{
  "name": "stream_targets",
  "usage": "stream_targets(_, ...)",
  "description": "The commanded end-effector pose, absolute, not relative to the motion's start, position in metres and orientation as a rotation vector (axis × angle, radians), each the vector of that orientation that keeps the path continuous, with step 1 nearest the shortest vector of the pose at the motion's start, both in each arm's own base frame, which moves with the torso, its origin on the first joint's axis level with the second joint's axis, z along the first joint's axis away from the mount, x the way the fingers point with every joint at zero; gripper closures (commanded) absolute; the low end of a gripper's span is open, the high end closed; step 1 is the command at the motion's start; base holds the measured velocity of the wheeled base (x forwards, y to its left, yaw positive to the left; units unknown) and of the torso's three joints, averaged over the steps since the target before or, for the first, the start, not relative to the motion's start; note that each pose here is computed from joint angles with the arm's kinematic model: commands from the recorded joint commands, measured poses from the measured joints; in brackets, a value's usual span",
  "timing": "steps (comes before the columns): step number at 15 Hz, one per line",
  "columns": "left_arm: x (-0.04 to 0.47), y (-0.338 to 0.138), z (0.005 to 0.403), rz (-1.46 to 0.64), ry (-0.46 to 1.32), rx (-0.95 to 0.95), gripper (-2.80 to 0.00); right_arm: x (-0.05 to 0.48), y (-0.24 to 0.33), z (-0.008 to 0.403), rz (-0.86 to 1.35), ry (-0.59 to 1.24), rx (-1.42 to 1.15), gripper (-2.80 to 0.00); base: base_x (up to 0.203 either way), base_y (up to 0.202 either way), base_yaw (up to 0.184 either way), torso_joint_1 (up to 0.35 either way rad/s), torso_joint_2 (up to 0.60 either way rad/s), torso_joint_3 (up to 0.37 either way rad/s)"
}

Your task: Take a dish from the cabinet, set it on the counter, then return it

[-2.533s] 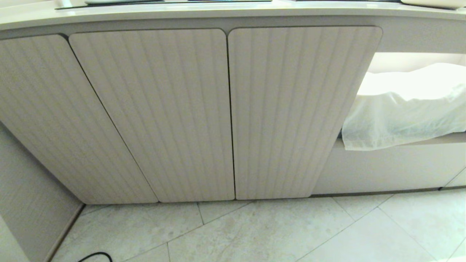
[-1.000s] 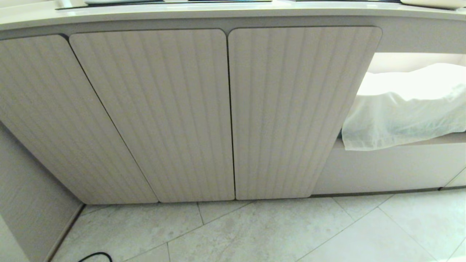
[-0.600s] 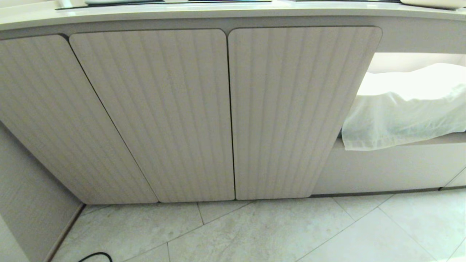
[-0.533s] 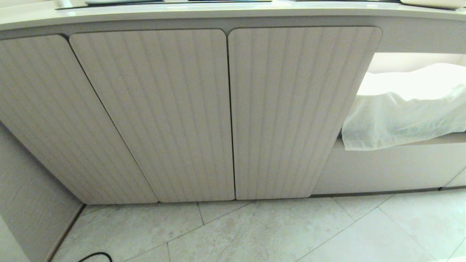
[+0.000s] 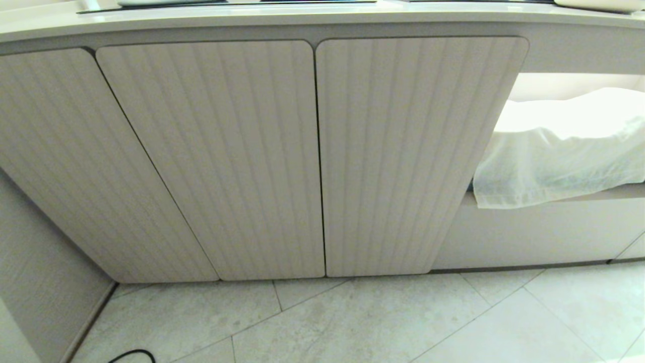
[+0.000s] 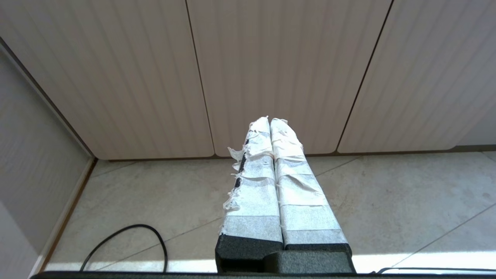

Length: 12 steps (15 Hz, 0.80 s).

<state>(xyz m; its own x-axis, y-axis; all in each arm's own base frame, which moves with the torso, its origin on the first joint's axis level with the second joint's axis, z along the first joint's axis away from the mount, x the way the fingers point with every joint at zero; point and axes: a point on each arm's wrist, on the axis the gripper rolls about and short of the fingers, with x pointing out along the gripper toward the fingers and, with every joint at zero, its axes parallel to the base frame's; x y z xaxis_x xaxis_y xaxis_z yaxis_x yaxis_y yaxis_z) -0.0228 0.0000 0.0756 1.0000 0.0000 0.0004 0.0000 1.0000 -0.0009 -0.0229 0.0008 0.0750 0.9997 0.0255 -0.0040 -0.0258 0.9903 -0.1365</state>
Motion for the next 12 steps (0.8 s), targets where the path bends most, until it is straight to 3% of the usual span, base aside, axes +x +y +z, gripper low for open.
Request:
stream_targets(1, -0.0229, 0.0000, 0.0757, 0.000, -0.001, -0.002, 0.00, -0.0228, 0.0008, 0.0749, 0.025, 0.004, -0.139, 0.00, 0.000, 0.000, 0.000, 0.000, 0.00, 0.000)
stream_targets(12, -0.0229, 0.0000, 0.0759, 0.000, -0.001, -0.002, 0.00, -0.0228, 0.0007, 0.0750, 0.022, 0.003, -0.109, 0.00, 0.000, 0.000, 0.000, 0.000, 0.00, 0.000)
